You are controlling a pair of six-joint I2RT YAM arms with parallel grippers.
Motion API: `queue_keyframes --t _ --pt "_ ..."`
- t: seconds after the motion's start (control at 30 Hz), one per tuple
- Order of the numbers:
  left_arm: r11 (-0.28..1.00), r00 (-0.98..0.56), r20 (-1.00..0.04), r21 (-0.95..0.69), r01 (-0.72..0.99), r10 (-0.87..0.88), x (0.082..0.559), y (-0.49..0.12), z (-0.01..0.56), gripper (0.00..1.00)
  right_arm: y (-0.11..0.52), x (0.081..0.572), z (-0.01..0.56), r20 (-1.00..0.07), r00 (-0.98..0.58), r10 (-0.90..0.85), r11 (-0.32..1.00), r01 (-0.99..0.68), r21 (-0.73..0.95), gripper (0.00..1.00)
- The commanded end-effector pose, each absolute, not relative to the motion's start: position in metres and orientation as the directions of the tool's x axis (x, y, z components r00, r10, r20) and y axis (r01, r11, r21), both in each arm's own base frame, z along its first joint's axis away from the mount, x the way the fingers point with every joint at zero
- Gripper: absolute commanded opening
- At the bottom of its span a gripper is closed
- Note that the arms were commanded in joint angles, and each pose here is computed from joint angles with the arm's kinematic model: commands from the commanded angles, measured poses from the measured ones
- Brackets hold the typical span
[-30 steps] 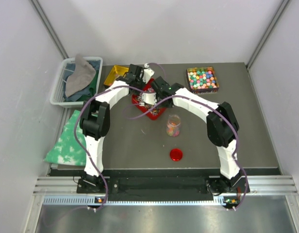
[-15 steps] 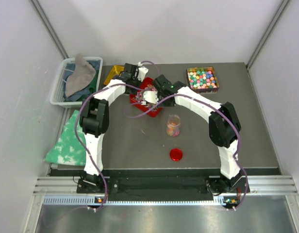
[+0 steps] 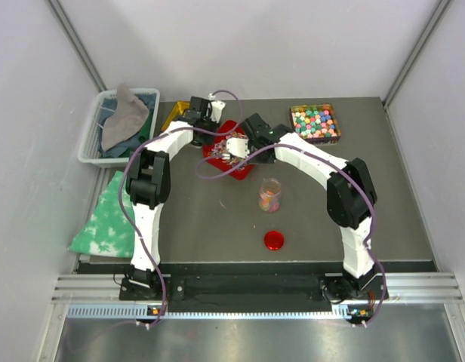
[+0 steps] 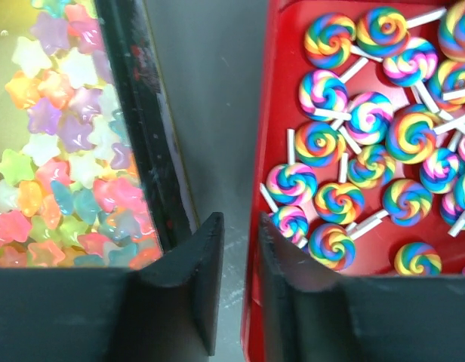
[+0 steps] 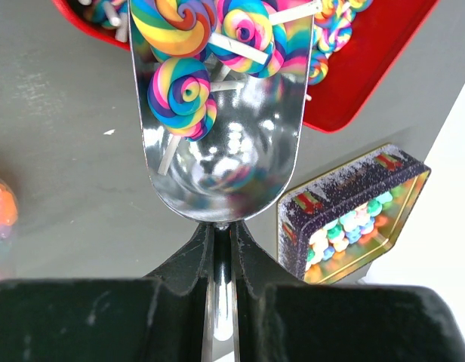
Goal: Pack the candies
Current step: Scoop the fake candies from the storage box.
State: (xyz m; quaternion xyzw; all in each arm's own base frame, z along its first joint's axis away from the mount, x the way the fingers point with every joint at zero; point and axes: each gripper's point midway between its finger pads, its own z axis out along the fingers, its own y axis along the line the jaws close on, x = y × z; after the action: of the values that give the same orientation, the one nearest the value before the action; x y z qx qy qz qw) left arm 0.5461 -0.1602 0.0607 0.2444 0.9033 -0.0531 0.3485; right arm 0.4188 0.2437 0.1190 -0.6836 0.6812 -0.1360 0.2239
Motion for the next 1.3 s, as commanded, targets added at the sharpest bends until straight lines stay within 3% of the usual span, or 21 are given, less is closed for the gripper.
queue_keyframes --t 0.0,0.17,0.3,0.8,1.27 --pt "0.888 -0.61 -0.714 0.036 0.458 0.344 0.564 -0.165 0.078 0.41 0.249 0.435 0.176 -0.242 0.024 -0.97 0.126 -0.803 -0.583 0.0" --pt "0.885 -0.607 -0.719 0.027 0.464 0.34 0.563 -0.167 0.079 0.72 0.246 0.439 0.177 -0.257 -0.005 -0.966 0.159 -0.795 -0.585 0.0" --pt "0.89 -0.604 -0.732 0.006 0.457 0.315 0.563 -0.168 0.087 0.84 0.242 0.446 0.182 -0.293 -0.037 -0.955 0.211 -0.779 -0.59 0.0" --pt "0.865 -0.543 -0.81 -0.094 0.493 0.221 0.564 -0.189 0.155 0.93 0.216 0.452 0.201 -0.484 -0.168 -0.859 0.427 -0.756 -0.496 0.0" --pt "0.857 -0.534 -0.822 -0.121 0.501 0.196 0.542 -0.188 0.194 0.99 0.201 0.41 0.215 -0.672 -0.261 -0.693 0.557 -0.786 -0.268 0.0"
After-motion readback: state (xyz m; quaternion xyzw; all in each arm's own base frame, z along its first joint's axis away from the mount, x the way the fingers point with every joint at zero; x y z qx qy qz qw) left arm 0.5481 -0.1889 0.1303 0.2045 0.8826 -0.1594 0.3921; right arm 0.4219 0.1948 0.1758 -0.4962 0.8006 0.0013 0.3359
